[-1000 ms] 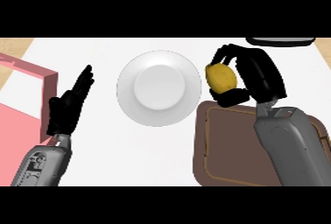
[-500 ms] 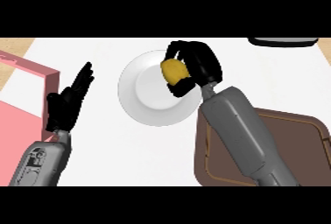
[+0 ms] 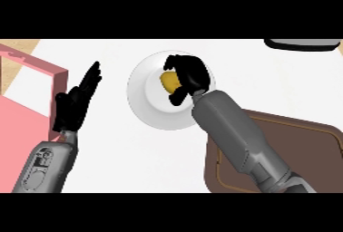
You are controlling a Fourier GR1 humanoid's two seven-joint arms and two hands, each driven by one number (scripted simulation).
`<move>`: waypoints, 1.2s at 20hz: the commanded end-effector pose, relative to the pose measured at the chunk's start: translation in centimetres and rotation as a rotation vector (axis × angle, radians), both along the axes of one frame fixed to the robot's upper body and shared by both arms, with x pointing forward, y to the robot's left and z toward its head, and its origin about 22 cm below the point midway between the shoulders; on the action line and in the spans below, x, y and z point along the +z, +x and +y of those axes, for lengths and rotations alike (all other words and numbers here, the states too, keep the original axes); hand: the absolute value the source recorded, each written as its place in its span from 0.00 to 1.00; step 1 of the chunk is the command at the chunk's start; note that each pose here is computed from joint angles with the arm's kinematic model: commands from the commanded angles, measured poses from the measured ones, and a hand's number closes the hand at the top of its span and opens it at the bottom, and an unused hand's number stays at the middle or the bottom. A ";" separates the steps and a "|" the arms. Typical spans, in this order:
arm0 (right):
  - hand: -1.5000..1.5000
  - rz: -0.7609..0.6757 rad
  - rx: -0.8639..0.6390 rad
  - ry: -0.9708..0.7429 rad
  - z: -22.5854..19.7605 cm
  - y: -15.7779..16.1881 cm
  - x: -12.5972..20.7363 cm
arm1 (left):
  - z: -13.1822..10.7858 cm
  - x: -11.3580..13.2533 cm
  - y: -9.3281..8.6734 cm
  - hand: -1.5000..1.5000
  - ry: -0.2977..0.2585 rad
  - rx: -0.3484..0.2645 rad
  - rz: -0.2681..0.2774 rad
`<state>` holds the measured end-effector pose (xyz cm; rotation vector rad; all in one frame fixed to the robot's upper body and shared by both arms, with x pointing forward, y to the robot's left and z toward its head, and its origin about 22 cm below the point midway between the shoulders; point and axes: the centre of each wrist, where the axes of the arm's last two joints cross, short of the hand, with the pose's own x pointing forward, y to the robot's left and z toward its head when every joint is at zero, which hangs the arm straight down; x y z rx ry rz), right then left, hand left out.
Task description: Pick the lemon from the tray and place it in the plate
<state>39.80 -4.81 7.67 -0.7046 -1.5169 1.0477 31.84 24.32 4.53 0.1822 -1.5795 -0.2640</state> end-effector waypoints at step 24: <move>0.00 -0.074 -0.256 0.779 -9.7 1.3 -3.6 | 0.8 -1.3 -1.8 0.50 -0.005 0.072 0.022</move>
